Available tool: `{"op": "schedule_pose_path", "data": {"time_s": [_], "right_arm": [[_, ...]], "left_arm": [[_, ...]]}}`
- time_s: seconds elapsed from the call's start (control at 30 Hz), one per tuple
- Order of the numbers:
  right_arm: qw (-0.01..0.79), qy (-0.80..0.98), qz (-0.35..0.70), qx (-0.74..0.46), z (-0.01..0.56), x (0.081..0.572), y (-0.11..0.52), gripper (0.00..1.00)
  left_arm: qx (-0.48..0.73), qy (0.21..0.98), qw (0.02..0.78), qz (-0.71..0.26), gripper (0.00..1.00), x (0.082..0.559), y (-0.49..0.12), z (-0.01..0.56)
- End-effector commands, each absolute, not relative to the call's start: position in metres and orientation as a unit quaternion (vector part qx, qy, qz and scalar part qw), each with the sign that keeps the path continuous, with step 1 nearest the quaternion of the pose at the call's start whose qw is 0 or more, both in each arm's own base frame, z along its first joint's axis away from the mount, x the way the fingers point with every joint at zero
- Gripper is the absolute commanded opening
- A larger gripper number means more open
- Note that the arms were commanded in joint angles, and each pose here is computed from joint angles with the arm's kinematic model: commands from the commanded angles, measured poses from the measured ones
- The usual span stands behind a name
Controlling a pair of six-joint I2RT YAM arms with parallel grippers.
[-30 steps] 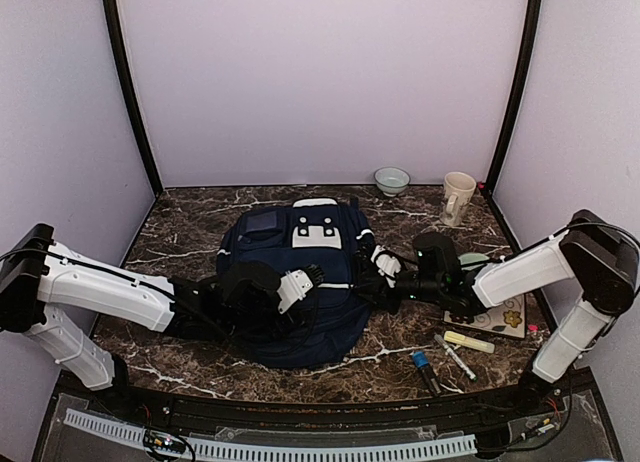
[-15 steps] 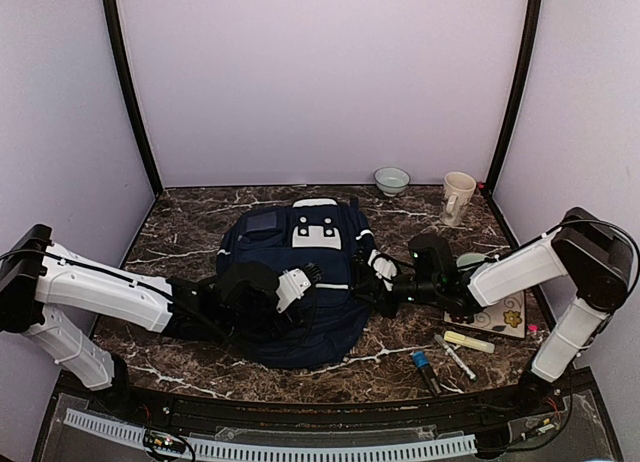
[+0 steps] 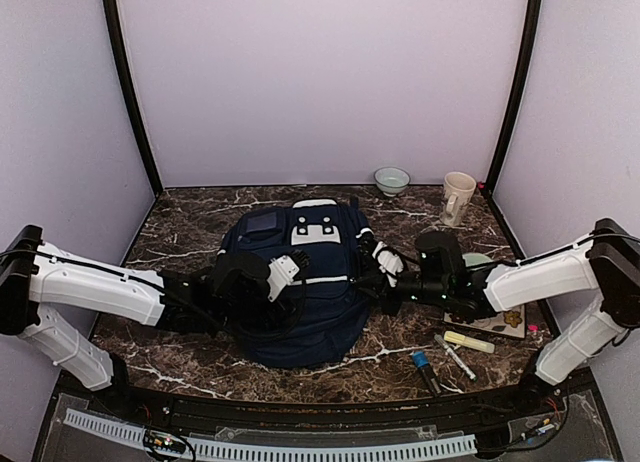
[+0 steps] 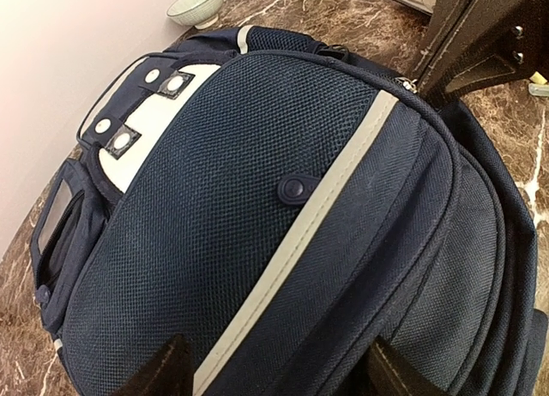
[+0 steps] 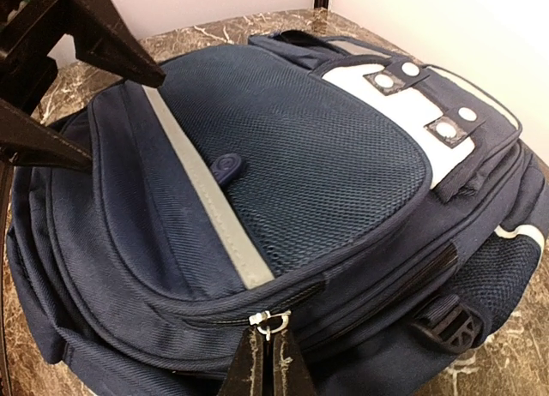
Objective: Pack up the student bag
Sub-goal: Unzip the upper front pocket of the student bag.
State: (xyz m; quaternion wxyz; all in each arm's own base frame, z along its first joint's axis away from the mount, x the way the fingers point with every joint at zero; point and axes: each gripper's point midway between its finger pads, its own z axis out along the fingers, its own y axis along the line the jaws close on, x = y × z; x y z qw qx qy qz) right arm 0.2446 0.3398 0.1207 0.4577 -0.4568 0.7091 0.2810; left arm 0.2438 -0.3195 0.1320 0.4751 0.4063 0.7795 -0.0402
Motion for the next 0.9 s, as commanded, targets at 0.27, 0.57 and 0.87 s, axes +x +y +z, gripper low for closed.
{"op": "schedule_pose_path", "data": {"time_s": [0.27,0.57,0.87], "right_arm": [[0.427,0.715,0.313,-0.456,0.123,0.214,0.376,0.0],[0.399,0.719,0.351,-0.449,0.123,0.194,0.399,0.0],[0.394,0.715,0.379,-0.436,0.129,0.189,0.42,0.0]], "left_arm": [[0.389,0.803,0.451,0.005,0.65,0.266,-0.308,0.103],[0.38,0.801,0.464,-0.001,0.6,0.272,-0.316,0.111],[0.377,0.793,0.477,-0.033,0.31,0.269,-0.323,0.129]]}}
